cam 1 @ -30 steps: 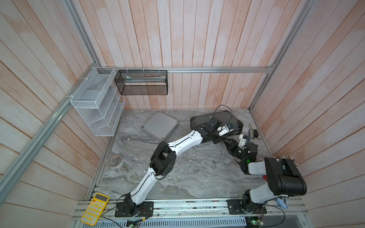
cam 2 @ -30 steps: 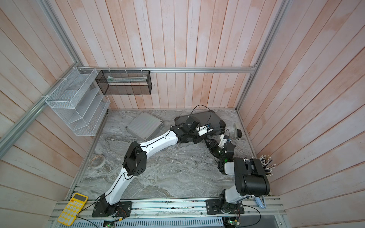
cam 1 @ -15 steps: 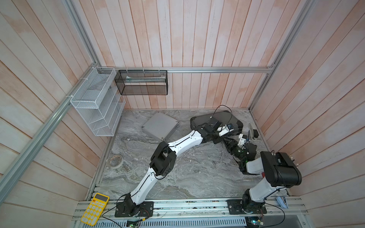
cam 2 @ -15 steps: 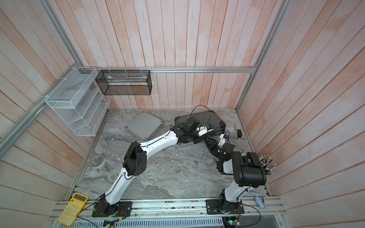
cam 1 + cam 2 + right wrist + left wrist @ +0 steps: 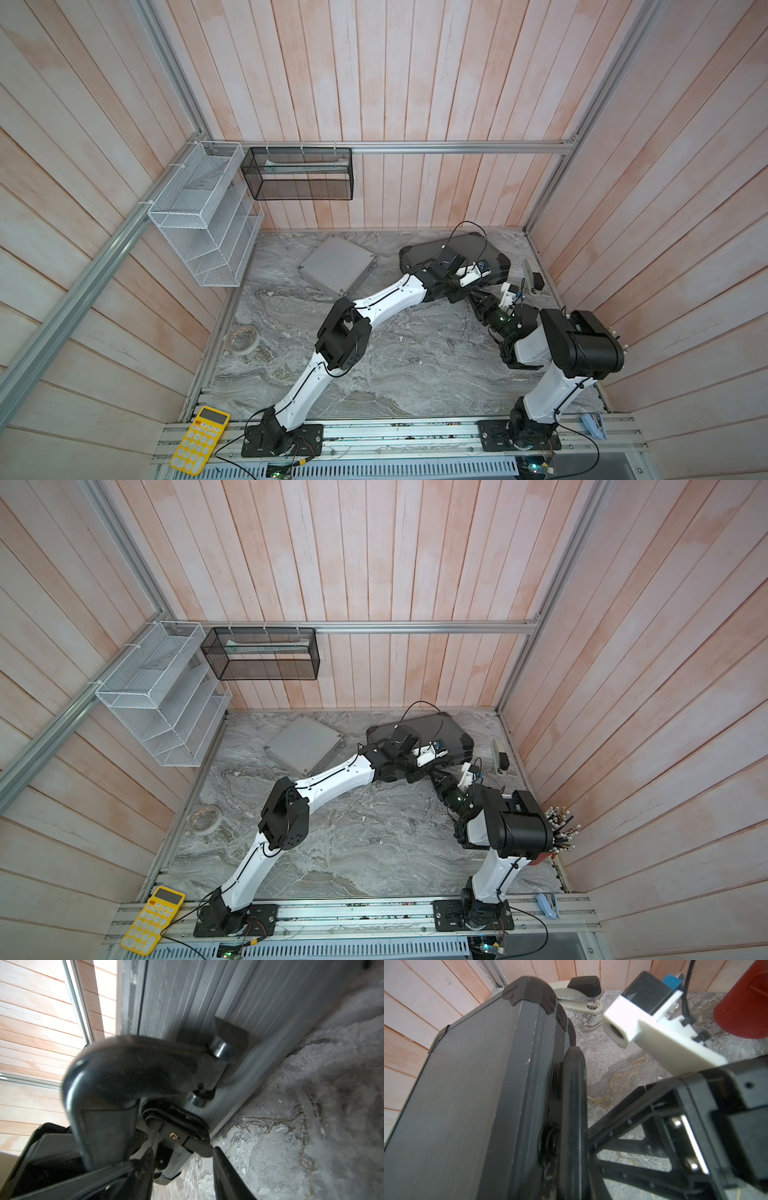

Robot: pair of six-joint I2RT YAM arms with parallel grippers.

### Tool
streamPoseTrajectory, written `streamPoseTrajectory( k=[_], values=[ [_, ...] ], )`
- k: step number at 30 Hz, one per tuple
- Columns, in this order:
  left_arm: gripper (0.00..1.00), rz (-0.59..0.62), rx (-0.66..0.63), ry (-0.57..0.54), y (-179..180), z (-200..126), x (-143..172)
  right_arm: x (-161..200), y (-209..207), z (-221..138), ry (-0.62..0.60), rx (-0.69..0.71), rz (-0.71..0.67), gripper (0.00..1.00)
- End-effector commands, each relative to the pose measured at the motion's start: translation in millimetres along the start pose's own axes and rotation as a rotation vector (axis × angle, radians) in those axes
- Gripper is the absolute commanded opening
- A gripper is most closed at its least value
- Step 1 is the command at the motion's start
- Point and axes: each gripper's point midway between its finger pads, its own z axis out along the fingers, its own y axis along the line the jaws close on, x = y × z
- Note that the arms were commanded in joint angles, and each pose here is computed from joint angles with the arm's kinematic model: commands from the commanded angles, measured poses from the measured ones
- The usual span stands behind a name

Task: Open the poker set cases
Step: Open the fastener on the poker set case.

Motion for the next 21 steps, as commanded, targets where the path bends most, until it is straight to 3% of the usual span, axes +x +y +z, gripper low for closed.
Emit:
streamPoseTrajectory(
  k=[1,8,13,21],
  values=[
    [0.00,0.037,-0.118,-0.348,34,-66,-120,2,-3,1,0.001,0.002,-0.035,0.50],
    [0.00,0.034,-0.114,-0.345,34,-66,-119,4,-10,0,-0.011,0.003,-0.024,0.49],
    [0.00,0.026,-0.102,-0.339,32,-64,-116,-3,9,1,-0.042,-0.093,-0.016,0.48],
    [0.00,0.024,-0.101,-0.337,32,-63,-115,-3,19,8,-0.028,-0.135,-0.024,0.47]
  ],
)
